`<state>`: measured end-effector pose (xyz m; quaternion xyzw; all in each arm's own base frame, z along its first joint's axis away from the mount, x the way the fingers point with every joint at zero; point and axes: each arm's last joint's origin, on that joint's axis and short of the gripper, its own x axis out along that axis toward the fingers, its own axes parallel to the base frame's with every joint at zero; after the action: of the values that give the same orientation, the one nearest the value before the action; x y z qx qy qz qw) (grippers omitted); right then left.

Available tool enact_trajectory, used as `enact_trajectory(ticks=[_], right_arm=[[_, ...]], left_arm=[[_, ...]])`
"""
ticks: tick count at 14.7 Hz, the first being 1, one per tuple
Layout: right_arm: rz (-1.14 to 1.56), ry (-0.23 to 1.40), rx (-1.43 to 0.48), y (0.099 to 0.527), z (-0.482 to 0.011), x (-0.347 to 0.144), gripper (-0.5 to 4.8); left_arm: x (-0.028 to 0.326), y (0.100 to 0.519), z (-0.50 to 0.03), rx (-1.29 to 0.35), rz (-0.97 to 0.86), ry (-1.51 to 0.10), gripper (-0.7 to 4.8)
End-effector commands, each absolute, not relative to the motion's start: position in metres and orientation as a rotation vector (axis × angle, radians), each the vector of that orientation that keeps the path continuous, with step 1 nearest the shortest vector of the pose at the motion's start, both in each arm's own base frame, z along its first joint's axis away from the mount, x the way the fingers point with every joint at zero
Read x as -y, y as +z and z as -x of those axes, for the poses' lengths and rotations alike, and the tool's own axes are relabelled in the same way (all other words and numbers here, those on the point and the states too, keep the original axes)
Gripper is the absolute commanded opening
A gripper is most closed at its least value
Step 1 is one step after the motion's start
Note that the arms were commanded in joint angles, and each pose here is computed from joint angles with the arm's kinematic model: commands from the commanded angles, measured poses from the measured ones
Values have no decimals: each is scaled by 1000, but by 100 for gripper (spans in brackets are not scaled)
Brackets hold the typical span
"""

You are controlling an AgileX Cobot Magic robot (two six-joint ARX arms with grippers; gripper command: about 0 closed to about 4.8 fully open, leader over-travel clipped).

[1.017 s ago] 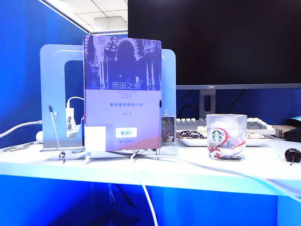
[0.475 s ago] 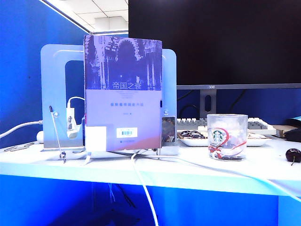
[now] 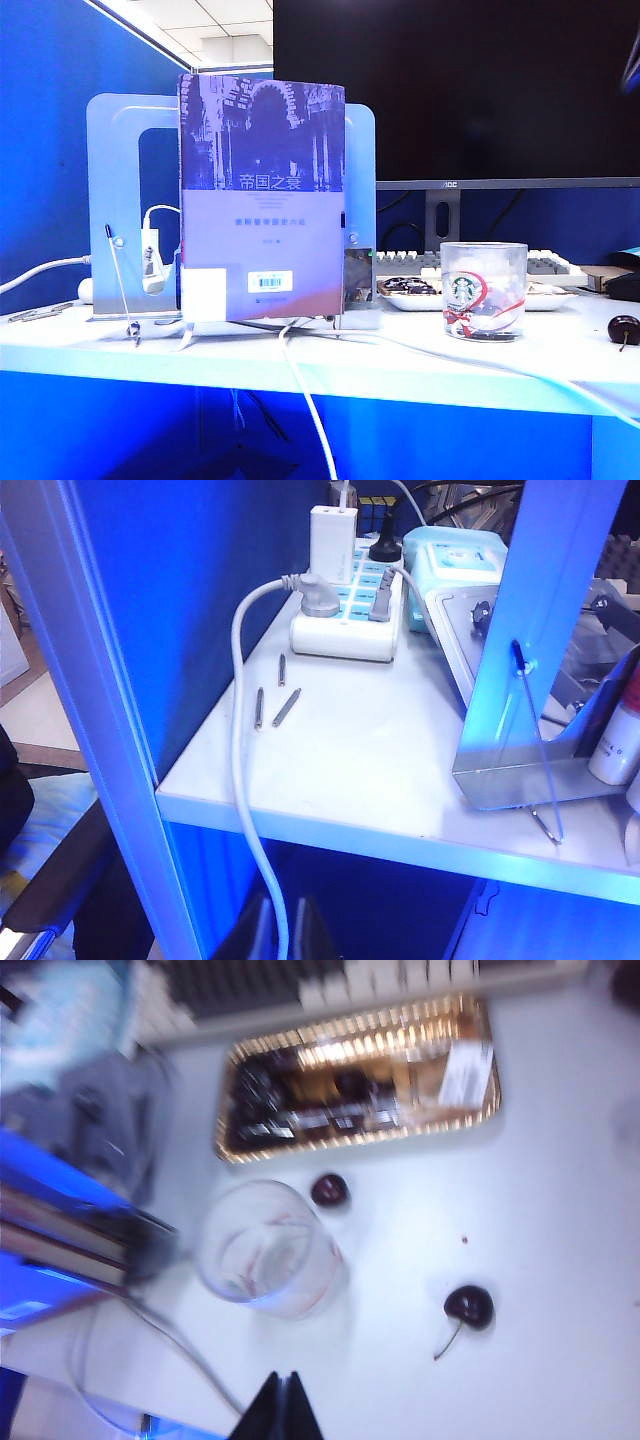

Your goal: Pick up the cherry on the right side of the glass and put it inside the glass.

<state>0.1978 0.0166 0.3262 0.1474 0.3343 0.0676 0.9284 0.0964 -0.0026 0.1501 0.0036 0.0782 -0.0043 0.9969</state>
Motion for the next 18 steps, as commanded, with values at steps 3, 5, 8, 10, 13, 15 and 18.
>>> enact_trajectory(ticks=[3, 5, 8, 10, 13, 15, 18], right_arm=[[-300, 90, -942, 292, -246, -16, -1], [-273, 55, -990, 277, -258, -16, 65], [-196, -25, -1001, 265, -270, -13, 445], [-170, -49, -990, 260, -277, -13, 445], [-156, -71, -1029, 242, -291, -13, 445], [-152, -76, -1076, 227, -300, -13, 445], [-132, -105, -1120, 210, -308, -13, 444]], left_arm=[[3, 149, -96, -167, -4, -13, 53], [3, 149, -96, -167, -4, -12, 53], [3, 149, -96, -167, -4, -13, 53], [3, 149, -96, -167, -4, -13, 53], [3, 149, -96, -167, -4, -13, 53], [3, 149, -96, -167, -4, -13, 53], [3, 149, -96, -167, -4, -13, 53]])
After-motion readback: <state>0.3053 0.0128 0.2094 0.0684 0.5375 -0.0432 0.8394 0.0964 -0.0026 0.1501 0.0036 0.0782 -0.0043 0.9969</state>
